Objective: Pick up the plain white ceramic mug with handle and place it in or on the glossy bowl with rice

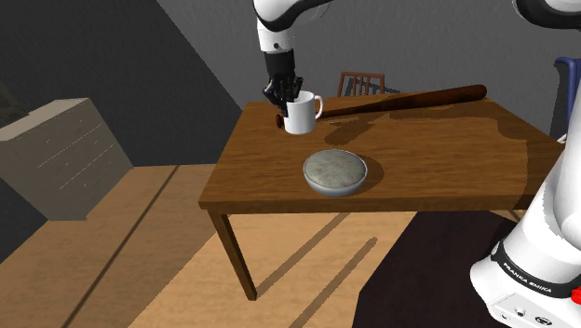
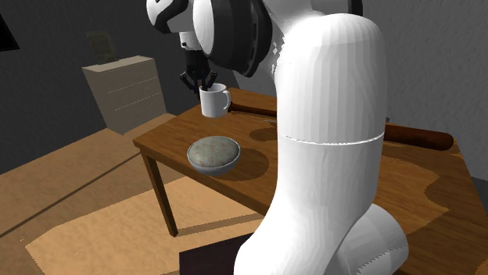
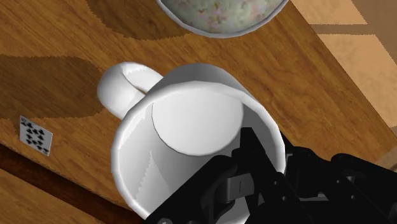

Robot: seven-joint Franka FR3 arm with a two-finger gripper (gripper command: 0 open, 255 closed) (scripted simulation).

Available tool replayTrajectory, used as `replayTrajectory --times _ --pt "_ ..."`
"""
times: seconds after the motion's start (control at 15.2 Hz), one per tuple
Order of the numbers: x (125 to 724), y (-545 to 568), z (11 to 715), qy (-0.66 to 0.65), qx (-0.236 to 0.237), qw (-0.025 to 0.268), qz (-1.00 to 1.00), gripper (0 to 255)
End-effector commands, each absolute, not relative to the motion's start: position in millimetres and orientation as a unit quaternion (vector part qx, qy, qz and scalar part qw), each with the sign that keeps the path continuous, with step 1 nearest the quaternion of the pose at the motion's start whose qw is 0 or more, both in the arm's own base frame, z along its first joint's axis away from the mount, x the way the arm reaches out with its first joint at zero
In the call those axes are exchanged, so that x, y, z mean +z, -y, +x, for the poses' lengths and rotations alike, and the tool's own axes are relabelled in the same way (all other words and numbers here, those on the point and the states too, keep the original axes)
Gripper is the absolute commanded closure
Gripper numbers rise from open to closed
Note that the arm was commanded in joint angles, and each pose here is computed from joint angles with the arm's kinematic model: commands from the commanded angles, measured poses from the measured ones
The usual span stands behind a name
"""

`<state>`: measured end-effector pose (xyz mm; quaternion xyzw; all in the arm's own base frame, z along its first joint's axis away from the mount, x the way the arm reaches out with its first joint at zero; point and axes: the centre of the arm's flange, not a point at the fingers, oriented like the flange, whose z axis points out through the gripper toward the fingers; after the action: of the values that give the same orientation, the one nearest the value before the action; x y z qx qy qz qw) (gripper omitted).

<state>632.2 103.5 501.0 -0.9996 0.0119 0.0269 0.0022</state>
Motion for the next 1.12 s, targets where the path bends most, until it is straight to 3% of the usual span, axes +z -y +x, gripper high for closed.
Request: replayTrajectory --times 0.0,0.4,1.06 --pt "510.1 -103.2 632.4 -0.012 0.027 0.002 -1.000 255" --pt "538.9 -103.1 632.3 -0.012 0.027 0.002 -1.000 255" --pt "558.6 -123.2 503.4 -0.012 0.027 0.002 -1.000 255"
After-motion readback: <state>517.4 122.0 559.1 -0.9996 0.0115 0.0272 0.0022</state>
